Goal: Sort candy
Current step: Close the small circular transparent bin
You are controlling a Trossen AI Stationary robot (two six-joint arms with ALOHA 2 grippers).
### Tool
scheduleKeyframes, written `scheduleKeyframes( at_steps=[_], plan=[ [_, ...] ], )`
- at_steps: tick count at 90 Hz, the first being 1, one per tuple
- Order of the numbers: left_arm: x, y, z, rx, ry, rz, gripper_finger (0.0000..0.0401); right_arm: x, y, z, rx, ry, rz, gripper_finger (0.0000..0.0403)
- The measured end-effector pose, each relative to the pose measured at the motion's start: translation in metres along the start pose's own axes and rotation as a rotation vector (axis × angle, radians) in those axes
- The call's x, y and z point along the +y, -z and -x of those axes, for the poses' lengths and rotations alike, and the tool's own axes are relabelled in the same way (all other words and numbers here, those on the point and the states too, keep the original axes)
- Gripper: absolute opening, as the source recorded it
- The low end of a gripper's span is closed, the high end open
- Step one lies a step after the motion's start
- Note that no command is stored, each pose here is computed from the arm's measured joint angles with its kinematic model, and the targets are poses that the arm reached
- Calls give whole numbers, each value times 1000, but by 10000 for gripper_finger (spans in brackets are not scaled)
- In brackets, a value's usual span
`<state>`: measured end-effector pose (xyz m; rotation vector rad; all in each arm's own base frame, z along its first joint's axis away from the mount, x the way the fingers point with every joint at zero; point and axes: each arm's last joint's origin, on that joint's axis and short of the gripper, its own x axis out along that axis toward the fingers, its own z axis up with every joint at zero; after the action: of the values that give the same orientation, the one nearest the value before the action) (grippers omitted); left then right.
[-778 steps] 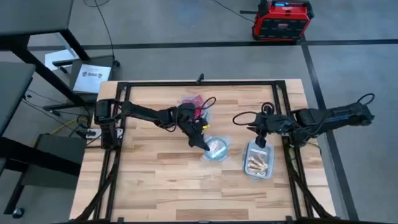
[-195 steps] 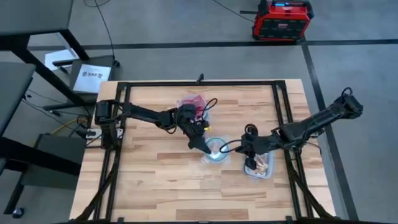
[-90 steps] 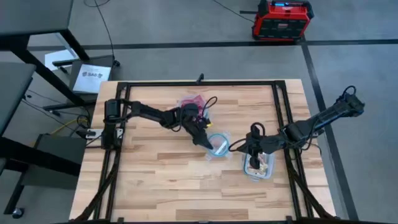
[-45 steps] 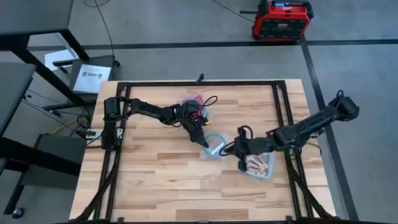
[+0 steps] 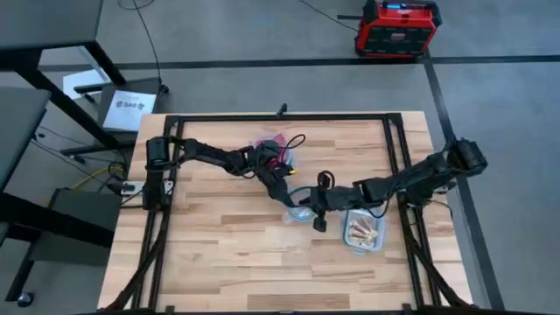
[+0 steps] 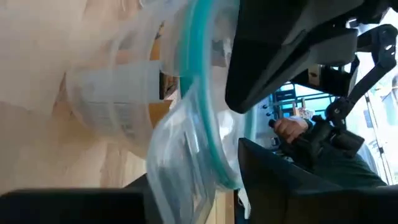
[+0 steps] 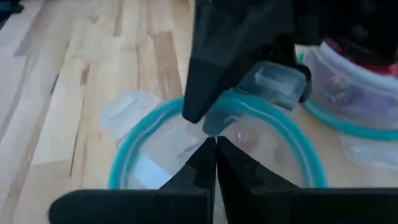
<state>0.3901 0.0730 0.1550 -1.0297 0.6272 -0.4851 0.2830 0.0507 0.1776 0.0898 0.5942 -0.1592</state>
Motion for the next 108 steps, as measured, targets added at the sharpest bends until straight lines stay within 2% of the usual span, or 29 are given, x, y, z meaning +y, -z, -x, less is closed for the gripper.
scheduleKeyframes(
  at_steps=[35, 65, 81, 108],
  plan=[
    [1, 4, -1, 46, 9, -6, 107, -2, 8, 1, 77, 19, -13, 0],
    [12, 25, 5, 211, -101, 65, 107, -2, 10, 1, 92, 17, -29, 0],
    [16, 35, 8, 296, -91, 113, 107, -3, 10, 1, 95, 18, -27, 0],
    [10, 22, 2, 212, -12, 70, 107, -4, 0, -2, -9, -32, -53, 0]
  ],
)
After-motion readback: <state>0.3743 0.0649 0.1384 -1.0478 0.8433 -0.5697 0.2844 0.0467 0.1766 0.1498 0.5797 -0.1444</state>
